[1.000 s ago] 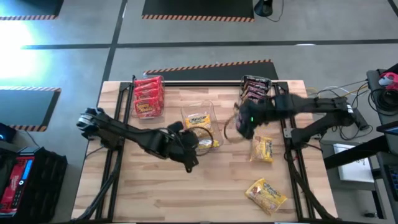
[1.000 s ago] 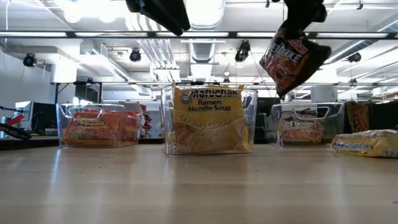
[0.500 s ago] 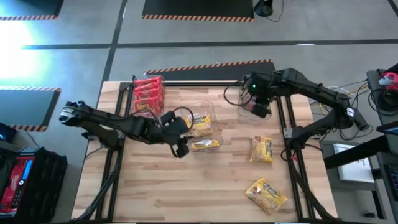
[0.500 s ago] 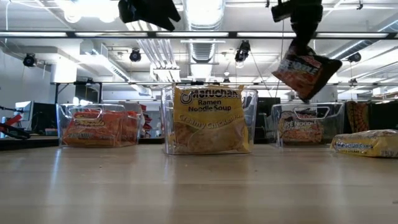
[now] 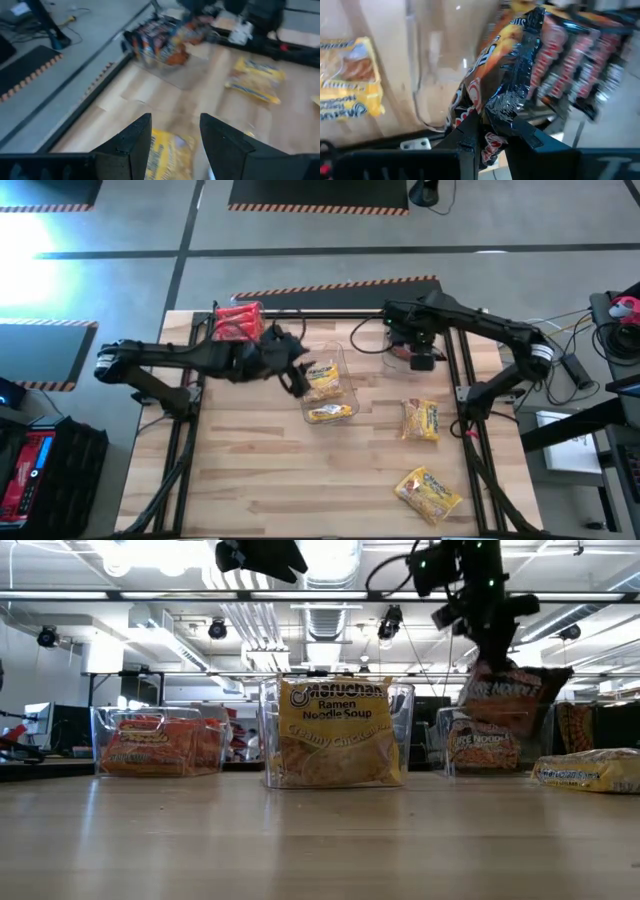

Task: Sort Maruchan noodles
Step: Put the black noodle pack into the top right transparent bin, then move the top yellow noodle pack to the center of the table

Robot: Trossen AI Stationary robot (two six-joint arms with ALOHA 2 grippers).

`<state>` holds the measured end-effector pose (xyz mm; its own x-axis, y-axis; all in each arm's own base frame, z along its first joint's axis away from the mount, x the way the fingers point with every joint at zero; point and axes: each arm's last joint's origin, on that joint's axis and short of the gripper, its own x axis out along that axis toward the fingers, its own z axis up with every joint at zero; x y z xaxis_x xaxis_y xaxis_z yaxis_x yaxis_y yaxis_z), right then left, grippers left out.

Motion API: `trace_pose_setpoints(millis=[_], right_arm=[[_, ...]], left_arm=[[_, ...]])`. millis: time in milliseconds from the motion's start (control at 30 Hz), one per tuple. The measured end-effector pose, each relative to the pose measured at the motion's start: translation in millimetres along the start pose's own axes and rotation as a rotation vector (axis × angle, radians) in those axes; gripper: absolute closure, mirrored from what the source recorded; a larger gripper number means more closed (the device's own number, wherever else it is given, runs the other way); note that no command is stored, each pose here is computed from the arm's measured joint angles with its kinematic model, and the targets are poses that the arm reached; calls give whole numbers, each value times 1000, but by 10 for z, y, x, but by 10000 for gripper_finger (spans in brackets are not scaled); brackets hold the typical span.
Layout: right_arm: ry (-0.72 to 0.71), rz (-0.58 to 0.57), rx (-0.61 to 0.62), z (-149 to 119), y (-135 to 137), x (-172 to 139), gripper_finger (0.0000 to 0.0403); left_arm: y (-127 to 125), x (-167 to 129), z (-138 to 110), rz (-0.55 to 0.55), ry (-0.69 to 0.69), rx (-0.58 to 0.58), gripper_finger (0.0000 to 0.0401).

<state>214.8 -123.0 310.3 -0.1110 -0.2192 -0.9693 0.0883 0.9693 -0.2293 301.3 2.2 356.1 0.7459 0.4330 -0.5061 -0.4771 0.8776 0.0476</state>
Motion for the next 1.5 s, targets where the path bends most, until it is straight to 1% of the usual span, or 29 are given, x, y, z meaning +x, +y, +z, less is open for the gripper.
trace_pose_setpoints(millis=[100, 167, 333, 500, 700, 767, 867, 900, 933, 1067, 1133, 1200, 1333, 1400, 1500], right_arm=[[35, 48, -84, 71, 15, 131, 348], [51, 72, -114, 115, 20, 199, 348], [45, 73, -113, 249, -8, 329, 348], [27, 65, -94, 347, -65, 431, 345], [80, 77, -92, 393, -156, 588, 308], [125, 4, -91, 400, -199, 627, 294], [226, -175, -106, 391, -272, 656, 281], [240, -210, -110, 384, -295, 655, 279], [239, -222, -113, 373, -315, 646, 277], [187, -227, -75, 310, -357, 555, 275], [130, -218, -15, 296, -381, 479, 278], [55, -177, 64, 282, -392, 385, 281], [-147, -25, 232, 290, -384, 181, 289], [-258, 78, 315, 312, -365, 101, 294], [-411, 229, 400, 357, -315, -17, 300]], left_arm=[[147, 22, 110, 40, -24, -27, 249], [242, 41, 159, 67, -33, -43, 249], [434, 86, 232, 97, -35, -51, 249], [545, 121, 254, 109, -37, -71, 249], [604, 129, 281, 103, -40, -78, 249], [620, 127, 292, 107, -44, -76, 249], [654, 134, 299, 116, -44, -76, 249], [669, 137, 302, 121, -45, -78, 249], [686, 142, 304, 126, -45, -81, 249], [748, 156, 308, 144, -44, -91, 249], [776, 162, 310, 152, -43, -86, 249], [793, 171, 311, 113, -35, -73, 249], [781, 188, 307, -101, -12, -39, 249], [780, 211, 278, -157, 0, -35, 249], [813, 261, 210, -200, 33, -63, 249]])
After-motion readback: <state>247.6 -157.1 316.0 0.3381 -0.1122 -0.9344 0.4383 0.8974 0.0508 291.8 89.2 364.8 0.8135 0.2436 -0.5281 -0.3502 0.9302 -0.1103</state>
